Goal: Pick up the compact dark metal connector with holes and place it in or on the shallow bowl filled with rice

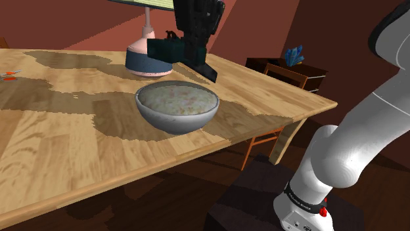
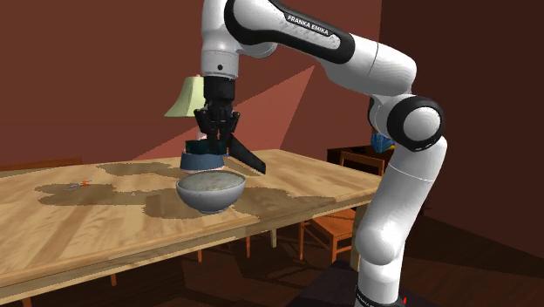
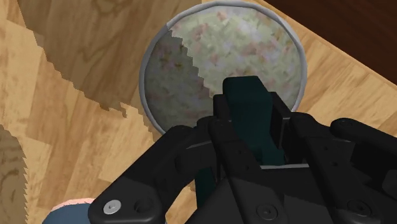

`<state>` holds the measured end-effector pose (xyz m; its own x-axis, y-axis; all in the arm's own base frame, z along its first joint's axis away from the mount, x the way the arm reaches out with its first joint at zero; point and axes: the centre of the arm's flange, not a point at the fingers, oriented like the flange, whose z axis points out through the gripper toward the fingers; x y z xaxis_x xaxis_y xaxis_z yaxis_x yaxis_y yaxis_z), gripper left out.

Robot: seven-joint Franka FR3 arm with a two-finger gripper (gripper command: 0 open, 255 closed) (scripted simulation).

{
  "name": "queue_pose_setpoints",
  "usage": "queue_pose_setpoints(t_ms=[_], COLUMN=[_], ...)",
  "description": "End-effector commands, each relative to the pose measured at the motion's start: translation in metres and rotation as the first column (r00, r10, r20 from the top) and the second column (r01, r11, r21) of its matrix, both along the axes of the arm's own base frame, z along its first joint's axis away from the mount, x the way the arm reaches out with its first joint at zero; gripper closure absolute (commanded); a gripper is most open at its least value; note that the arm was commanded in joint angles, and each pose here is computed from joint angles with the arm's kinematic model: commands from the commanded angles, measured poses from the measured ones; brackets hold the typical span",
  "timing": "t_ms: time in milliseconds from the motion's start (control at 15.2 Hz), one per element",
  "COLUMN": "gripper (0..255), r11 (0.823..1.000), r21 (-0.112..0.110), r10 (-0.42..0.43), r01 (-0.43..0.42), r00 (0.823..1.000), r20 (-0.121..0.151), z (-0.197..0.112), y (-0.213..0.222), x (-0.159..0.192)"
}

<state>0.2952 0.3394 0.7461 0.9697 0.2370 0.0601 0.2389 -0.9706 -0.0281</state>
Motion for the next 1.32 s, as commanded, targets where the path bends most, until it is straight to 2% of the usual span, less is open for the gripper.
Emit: queue_pose_setpoints(t_ms=[0,528,990,1056,1254], gripper=[255,255,255,0,0], r11=[1.0,1.0,1.0,1.0,1.0], r21=[0.001,0.001,0.001,0.001,0.001], r10=[0.0,0.0,0.0,0.0,0.0], r01=[0.0,0.0,0.0,0.0,0.0], r00=[1.0,1.0,1.0,1.0,1.0], r20=[0.001,0.001,0.001,0.001,0.001], z=[-0.01,-0.053,-0.053,-0.053,-0.053], y=[0.001,0.001,0.001,0.001,0.001], x=[0.0,0.0,0.0,0.0,0.0])
